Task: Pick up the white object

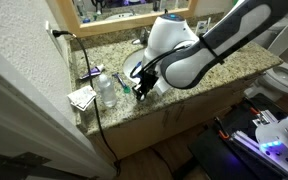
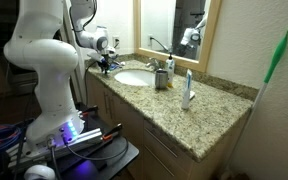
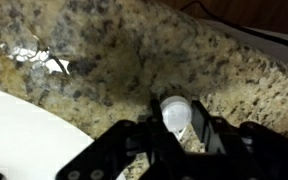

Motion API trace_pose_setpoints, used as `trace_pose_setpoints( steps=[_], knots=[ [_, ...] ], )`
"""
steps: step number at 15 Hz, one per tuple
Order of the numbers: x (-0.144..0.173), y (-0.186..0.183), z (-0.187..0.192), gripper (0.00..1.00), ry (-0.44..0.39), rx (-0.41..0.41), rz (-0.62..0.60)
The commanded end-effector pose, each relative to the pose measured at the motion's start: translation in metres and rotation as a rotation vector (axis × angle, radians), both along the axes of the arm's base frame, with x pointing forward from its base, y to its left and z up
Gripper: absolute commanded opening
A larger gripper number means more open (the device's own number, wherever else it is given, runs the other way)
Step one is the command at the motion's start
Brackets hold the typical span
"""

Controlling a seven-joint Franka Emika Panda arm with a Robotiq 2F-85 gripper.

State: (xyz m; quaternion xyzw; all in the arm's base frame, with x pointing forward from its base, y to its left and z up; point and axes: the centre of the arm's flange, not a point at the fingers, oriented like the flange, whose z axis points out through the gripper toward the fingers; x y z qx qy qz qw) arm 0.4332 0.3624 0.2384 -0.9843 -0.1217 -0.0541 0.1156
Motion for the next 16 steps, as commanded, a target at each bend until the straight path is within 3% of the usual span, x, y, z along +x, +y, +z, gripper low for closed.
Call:
trace_pose_setpoints(
  steps=[1,7,8,12,13,15,16],
  knots=[
    [-0.006,0.0,0.0,0.6,0.031,-0.045,0.002],
    [-0.009,0.002,0.0,0.99,0.037,-0.063,0.006],
    [-0.009,0.002,0.002,1.0,0.033,-0.068,0.006],
    [-0.014,0.003,0.022,1.0,-0.019,-0.071,0.004],
    [-0.006,0.005,0.007,1.0,0.0,-0.051,0.01],
    [-0.007,0.007,0.016,1.0,-0.017,-0.048,0.006],
    [-0.006,0.007,0.015,0.75,-0.013,-0.048,0.009]
  ],
)
